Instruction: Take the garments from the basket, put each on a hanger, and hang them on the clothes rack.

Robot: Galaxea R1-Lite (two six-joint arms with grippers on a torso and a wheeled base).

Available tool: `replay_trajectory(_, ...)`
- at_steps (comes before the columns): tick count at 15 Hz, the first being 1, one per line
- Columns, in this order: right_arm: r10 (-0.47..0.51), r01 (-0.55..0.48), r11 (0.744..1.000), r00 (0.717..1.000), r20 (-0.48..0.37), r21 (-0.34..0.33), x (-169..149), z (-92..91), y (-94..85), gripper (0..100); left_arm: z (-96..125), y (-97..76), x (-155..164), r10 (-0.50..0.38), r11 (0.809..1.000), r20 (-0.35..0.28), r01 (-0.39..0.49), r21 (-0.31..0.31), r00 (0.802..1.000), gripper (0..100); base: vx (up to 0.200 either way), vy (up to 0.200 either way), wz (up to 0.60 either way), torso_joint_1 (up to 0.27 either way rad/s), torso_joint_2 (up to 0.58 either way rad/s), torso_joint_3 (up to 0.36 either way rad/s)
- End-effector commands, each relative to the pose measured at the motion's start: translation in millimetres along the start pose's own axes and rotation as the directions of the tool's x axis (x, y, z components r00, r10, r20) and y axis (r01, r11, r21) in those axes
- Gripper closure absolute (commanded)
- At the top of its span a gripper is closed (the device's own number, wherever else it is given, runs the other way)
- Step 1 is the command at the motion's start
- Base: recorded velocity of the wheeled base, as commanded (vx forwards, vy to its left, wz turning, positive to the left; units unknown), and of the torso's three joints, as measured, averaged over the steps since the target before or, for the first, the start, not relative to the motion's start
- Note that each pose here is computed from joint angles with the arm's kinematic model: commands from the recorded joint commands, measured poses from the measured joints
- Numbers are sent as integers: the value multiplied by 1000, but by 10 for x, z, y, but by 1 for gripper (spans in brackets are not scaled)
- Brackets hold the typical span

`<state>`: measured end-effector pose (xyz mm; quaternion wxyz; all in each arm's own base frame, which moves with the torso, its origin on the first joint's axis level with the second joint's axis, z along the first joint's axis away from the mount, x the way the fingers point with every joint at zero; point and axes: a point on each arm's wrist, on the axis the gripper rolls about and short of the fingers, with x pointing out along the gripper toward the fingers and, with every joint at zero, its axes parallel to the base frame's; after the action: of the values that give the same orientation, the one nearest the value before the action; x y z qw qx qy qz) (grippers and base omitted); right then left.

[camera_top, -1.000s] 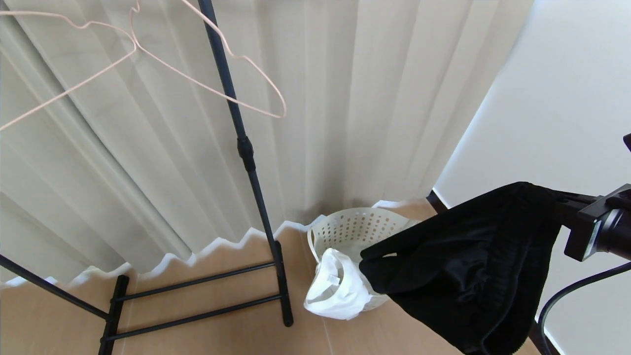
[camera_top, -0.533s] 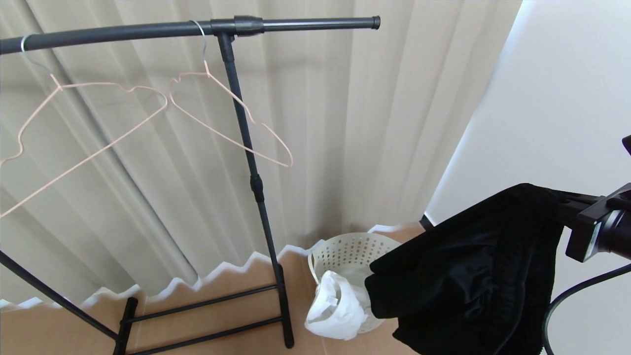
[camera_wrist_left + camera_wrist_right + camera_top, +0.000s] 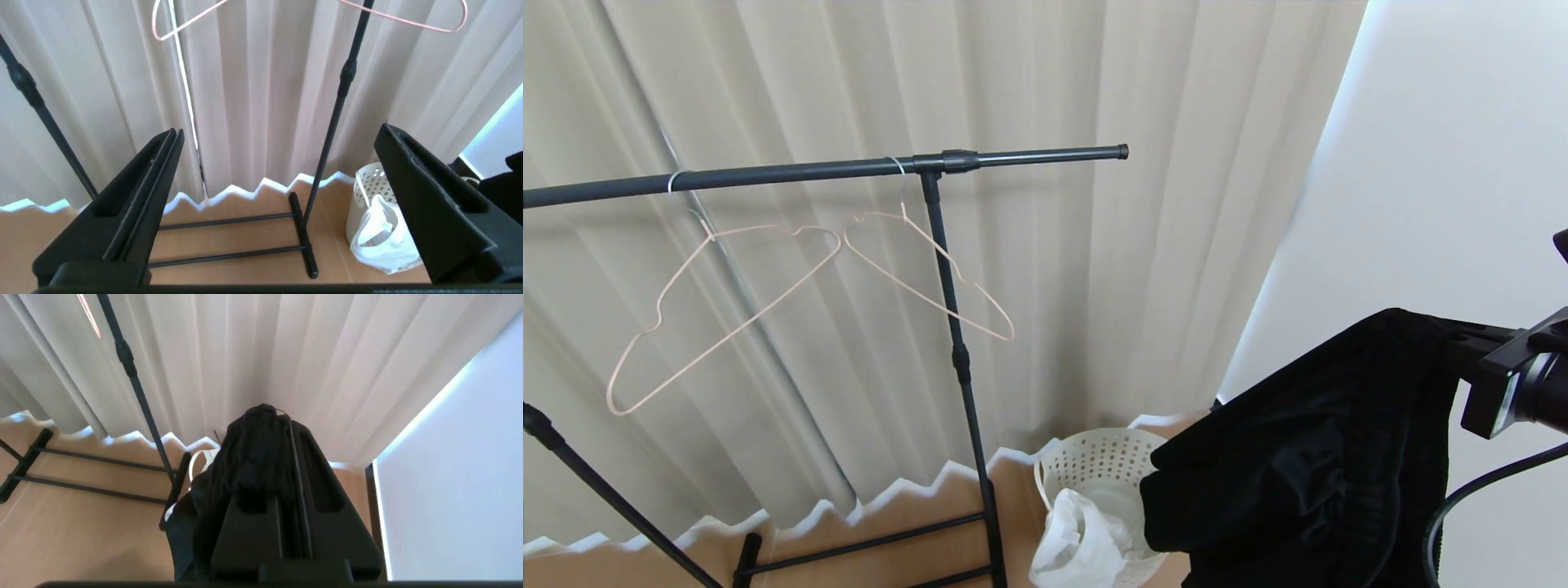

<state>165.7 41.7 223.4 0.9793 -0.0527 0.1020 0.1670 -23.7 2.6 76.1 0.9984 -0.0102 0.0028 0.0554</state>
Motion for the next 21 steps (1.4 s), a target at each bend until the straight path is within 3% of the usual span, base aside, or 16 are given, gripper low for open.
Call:
replay_trajectory(1, 1, -1, 1000, 1000, -1, 0, 4, -1, 1, 100, -2, 0, 2, 0, 1000, -2, 0, 1, 1000, 0, 0, 0, 0, 183, -427, -203)
replay_trajectory(21, 1, -1, 1000, 1000, -2, -14, -59, -51, 11, 100, -2, 0, 2, 1, 1000, -2, -1, 1, 1000, 0, 0, 0, 0, 154, -342, -218)
